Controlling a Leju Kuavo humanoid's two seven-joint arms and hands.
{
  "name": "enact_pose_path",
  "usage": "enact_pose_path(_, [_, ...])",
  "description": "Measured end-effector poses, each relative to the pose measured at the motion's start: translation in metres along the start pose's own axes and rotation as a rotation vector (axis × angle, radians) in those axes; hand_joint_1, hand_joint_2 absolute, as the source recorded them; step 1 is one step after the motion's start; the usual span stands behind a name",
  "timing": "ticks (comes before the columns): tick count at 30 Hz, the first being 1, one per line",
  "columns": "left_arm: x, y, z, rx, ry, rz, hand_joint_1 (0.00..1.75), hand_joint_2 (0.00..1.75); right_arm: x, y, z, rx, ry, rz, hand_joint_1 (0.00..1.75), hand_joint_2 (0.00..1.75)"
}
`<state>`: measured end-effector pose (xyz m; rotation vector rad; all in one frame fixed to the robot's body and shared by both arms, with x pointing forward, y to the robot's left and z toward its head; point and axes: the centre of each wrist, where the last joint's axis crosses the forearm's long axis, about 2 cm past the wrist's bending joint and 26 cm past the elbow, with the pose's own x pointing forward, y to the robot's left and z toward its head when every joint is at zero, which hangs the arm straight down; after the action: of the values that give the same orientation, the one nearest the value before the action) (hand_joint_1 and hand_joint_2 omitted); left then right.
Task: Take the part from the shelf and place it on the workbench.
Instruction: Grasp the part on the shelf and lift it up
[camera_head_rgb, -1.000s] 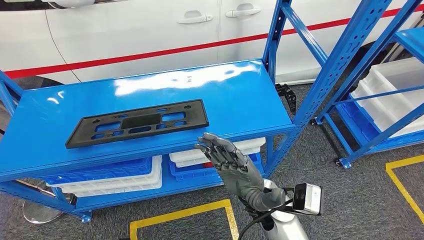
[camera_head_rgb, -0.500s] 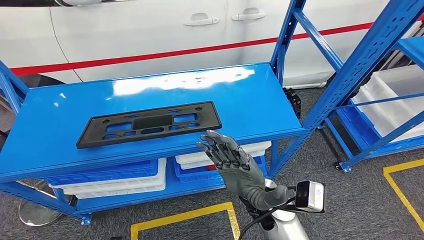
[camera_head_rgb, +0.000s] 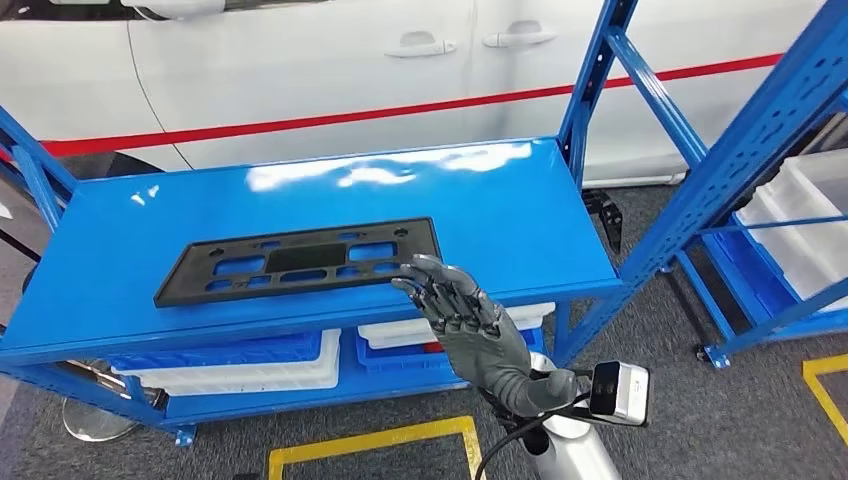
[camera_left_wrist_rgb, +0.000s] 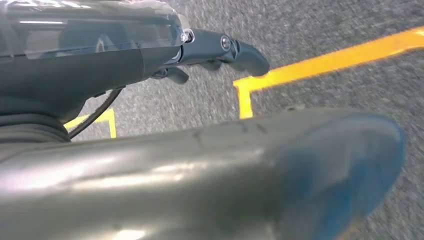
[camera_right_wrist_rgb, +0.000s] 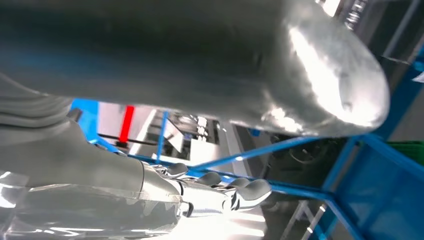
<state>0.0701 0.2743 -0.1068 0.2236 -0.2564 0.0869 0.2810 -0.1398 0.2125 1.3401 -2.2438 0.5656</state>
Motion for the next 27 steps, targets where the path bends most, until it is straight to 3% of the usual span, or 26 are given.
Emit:
enact_pose_path(5, [-0.0081, 0.0024, 0.0003, 0.007, 0.017, 0.0, 0.0, 0.0, -0.0006, 0.0005, 0.0009, 0.0, 0.003, -0.002, 0.0, 0.0])
enact_pose_path(17, [-0.0024, 0.0027, -0.0005, -0.005, -0.007, 0.036, 0.0, 0.0, -0.0017, -0.0027, -0.0006, -0.012, 0.001, -0.019, 0.0, 0.0])
enact_pose_path(27, [-0.0036, 0.0017, -0.0003, -0.036, 0.039, 0.08, 0.0, 0.0, -0.0029, -0.003, 0.0026, -0.023, 0.015, -0.026, 0.0, 0.0])
